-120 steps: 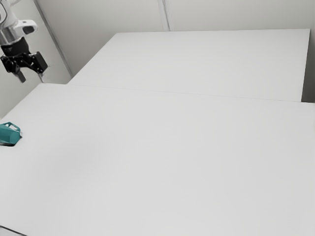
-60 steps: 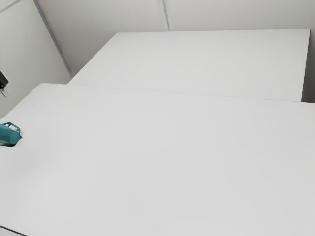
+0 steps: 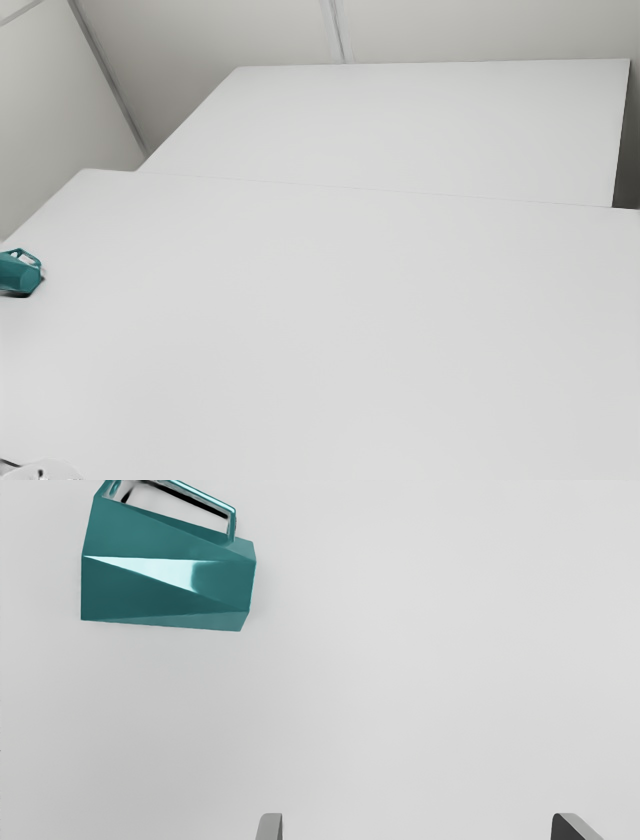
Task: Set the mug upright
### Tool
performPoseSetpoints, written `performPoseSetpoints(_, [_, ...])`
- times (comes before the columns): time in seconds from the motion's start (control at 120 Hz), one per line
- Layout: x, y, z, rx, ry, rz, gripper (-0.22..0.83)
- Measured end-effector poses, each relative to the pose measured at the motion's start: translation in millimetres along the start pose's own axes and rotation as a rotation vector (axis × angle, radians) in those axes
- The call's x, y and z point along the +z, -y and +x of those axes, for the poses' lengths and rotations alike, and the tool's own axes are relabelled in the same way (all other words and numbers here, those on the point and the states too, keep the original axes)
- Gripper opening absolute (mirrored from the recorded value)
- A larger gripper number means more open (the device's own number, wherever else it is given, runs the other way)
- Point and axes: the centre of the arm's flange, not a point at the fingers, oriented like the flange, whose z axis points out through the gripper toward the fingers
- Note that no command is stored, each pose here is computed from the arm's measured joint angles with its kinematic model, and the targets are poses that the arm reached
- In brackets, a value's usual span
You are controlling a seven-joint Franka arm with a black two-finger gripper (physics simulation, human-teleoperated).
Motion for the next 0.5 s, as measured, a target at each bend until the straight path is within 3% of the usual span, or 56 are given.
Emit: performPoseSetpoints(0.5, [45,129,-30,0.069,-0.162,-0.08,0.6])
